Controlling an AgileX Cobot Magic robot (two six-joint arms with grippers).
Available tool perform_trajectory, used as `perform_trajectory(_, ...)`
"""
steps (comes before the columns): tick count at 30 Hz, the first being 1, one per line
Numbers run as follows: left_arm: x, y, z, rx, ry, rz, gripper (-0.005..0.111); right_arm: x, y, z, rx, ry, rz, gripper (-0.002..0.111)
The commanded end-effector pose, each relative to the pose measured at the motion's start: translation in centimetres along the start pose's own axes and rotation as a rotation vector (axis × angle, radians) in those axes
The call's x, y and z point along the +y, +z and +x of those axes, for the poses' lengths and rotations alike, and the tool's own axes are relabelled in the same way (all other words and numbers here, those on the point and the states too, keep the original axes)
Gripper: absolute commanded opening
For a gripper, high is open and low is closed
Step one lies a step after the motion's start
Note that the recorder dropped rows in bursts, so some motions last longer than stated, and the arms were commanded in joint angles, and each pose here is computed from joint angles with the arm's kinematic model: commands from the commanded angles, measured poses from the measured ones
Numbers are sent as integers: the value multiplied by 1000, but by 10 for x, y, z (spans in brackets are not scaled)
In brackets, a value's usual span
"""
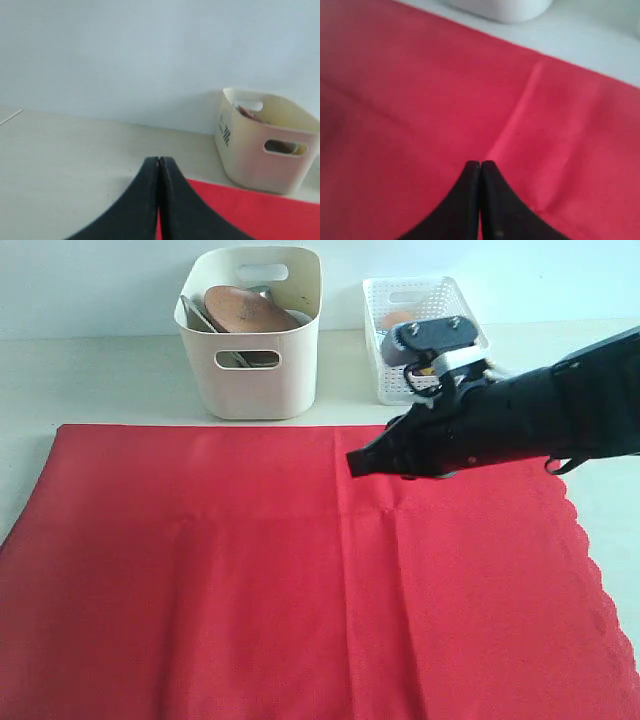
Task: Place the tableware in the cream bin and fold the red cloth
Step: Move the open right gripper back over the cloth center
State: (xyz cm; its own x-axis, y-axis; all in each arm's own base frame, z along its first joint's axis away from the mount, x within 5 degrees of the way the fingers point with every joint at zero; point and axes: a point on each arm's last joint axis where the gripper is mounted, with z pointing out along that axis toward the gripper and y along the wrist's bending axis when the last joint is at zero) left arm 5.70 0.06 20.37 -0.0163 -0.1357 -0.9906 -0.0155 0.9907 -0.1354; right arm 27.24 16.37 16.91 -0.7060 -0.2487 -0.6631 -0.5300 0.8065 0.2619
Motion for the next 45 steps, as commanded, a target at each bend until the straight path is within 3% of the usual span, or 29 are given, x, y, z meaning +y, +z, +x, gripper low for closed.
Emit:
perform_trajectory(1, -1, -1, -5, -56, -224, 19, 2, 10, 20, 18, 70, -30, -27, 0)
perform_trajectory(6, -1, 0, -13, -134, -210, 31, 2, 5, 40, 36, 154, -6, -44, 0)
perform_trajectory(9, -1, 10, -9, -62, -137, 10, 2, 4, 47, 43, 184, 5, -55, 0)
perform_trajectory(13, 1, 26, -1, 68, -137, -20, 6, 8, 48, 44, 183, 3, -107, 0)
perform_trajectory(20, 4, 56, 22, 329, -129, -79, 42, 10, 48, 44, 181, -18, -141, 0)
perform_trajectory(23, 5, 70, 28, 373, -114, -88, 55, 10, 48, 44, 181, -18, -141, 0)
perform_trajectory(29, 3, 92, 51, 453, 0, -18, 72, 10, 48, 44, 181, -20, -141, 0)
perform_trajectory(33, 4, 106, 64, 487, -3, -10, 80, 10, 48, 44, 180, -29, -142, 0)
perform_trajectory(45, 10, 150, 111, 737, -2, -41, 84, 10, 48, 44, 179, -52, -137, 0)
